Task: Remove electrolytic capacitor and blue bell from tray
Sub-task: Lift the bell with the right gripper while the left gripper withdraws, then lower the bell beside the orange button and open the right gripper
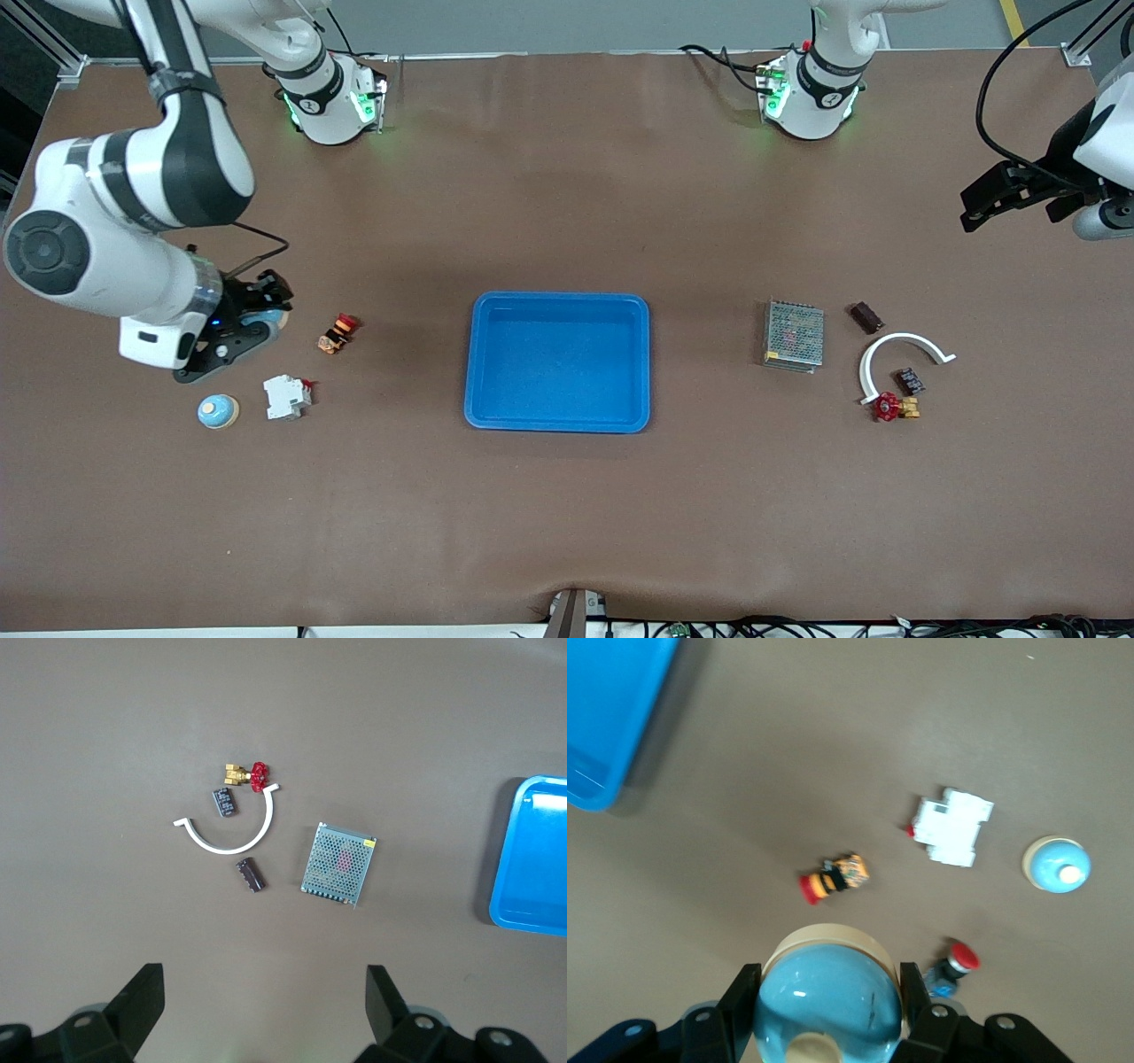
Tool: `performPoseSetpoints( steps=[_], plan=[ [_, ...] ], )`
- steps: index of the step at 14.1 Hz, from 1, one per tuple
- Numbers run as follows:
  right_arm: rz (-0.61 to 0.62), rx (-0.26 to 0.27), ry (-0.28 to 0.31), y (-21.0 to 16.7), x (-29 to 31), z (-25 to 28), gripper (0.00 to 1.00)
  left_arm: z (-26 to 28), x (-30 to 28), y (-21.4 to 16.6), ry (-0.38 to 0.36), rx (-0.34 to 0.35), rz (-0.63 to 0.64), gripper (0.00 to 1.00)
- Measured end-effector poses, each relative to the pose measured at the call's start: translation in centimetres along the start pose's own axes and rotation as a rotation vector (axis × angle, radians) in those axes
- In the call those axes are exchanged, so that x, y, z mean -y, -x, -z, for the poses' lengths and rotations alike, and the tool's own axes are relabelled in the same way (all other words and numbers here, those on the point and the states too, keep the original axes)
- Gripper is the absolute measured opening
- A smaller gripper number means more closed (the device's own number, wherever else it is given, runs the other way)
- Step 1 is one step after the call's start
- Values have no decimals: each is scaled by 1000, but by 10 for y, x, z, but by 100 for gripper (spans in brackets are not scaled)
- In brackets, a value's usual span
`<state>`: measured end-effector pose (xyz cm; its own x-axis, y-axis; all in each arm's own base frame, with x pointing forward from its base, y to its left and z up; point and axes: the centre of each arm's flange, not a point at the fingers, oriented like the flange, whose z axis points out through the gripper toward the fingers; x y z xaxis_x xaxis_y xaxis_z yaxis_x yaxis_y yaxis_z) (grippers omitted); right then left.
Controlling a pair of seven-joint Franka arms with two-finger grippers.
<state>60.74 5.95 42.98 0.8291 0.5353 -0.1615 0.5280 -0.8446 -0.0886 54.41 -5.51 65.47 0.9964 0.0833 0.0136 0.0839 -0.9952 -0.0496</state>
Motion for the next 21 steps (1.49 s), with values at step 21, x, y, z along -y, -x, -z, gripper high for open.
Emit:
performPoseSetpoints(
  steps=[21],
  plan=[
    [117, -79, 27, 80, -60, -201, 68, -3, 2, -2, 1, -3, 4, 100]
  ],
)
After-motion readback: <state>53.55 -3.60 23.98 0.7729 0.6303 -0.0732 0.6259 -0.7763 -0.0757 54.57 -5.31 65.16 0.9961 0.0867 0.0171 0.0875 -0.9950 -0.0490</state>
